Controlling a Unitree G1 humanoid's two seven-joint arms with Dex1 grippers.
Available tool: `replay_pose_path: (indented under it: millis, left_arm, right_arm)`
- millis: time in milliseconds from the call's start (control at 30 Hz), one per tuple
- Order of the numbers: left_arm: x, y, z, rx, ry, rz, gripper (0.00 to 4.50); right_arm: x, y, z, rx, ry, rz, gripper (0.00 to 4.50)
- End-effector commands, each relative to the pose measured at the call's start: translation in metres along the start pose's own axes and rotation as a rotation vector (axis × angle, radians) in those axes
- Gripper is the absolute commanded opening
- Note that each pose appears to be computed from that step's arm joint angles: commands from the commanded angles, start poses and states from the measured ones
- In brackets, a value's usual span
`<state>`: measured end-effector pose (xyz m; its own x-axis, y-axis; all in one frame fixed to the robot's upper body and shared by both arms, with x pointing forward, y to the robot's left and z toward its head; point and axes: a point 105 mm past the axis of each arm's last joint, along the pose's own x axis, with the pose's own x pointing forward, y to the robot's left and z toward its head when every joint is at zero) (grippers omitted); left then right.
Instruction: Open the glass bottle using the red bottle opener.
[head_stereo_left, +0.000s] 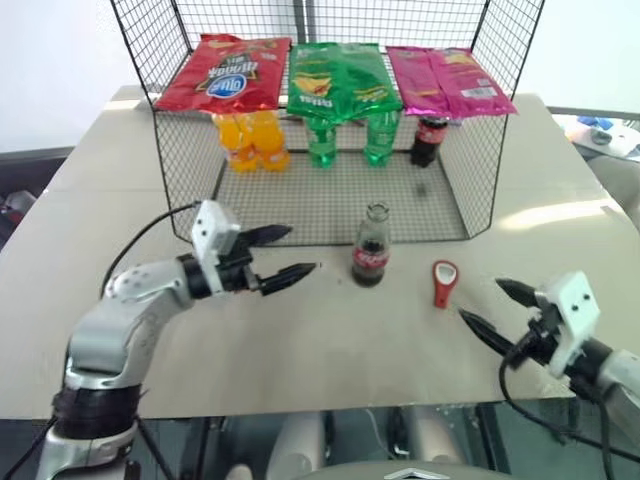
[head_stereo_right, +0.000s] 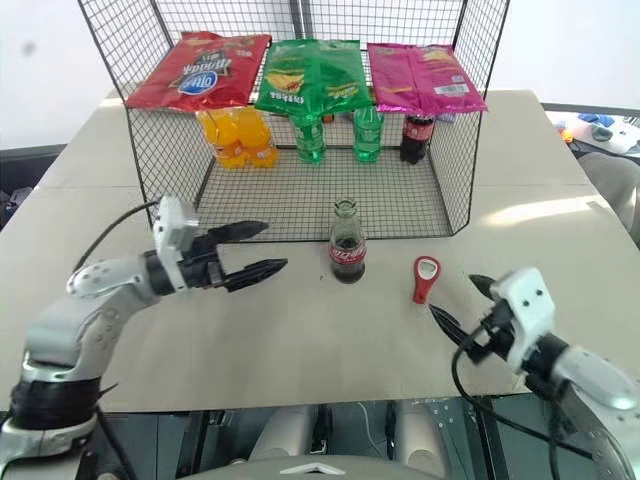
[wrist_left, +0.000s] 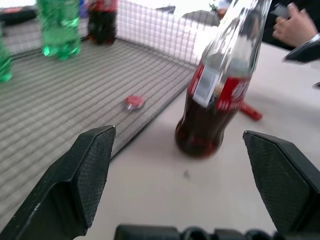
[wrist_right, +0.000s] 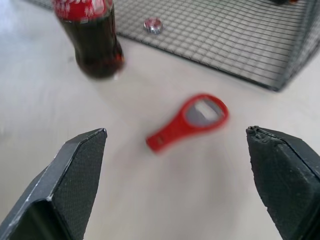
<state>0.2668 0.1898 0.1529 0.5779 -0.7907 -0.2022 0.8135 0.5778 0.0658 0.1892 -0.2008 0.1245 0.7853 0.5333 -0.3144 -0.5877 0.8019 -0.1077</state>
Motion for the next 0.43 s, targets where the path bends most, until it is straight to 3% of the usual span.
replay_pose_path:
  millis: [33, 167, 433]
  left_arm:
    - [-0.024, 0.003, 0.006, 0.034, 0.0, 0.05, 4.43]
    - [-0.043, 0.003, -0.006, 0.012, 0.045, 0.097, 4.43]
    - [-0.044, 0.002, -0.008, -0.01, 0.027, 0.14, 4.43]
  right_arm:
    - [-0.018, -0.007, 0.002, -0.076, -0.003, -0.01, 4.5]
    - [-0.032, -0.02, -0.009, -0.068, 0.022, -0.056, 4.5]
    - [-0.046, -0.034, -0.018, -0.105, 0.053, -0.07, 4.5]
